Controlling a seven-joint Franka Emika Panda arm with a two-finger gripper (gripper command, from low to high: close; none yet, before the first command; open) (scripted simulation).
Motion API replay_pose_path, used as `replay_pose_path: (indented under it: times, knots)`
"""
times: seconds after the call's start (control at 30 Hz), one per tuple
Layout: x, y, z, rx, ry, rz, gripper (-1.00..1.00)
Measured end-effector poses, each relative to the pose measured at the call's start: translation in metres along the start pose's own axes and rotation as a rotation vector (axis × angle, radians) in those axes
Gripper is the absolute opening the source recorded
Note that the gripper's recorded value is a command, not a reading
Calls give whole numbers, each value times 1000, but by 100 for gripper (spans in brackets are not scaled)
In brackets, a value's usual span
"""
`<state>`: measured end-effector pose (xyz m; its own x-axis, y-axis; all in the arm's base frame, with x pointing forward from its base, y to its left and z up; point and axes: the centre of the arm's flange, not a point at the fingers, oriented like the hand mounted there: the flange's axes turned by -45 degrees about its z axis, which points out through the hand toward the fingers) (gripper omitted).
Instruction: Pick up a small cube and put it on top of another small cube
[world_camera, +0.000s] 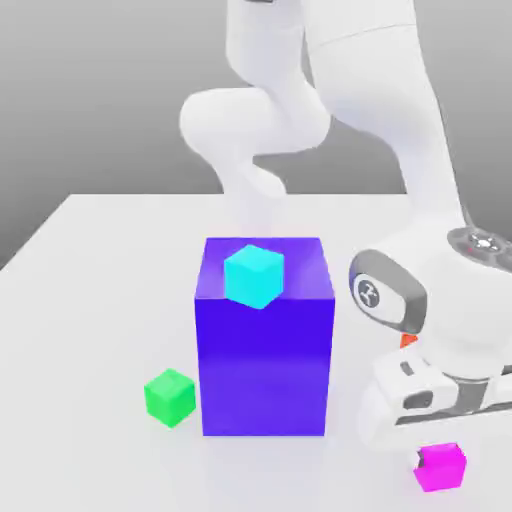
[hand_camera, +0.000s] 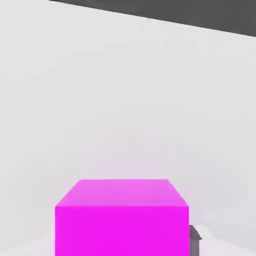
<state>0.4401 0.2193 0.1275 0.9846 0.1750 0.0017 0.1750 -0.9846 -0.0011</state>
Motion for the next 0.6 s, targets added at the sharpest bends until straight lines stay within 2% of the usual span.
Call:
replay_pose_path:
  times: [0.17,0.23,0.43,0.6]
  knots:
    - [1,0,-50,1,0,1,-100]
    - [8,15,-77,-14,24,22,-100]
    - [7,146,-136,-90,89,416,-100]
    - [-49,258,-163,-111,111,913,-100]
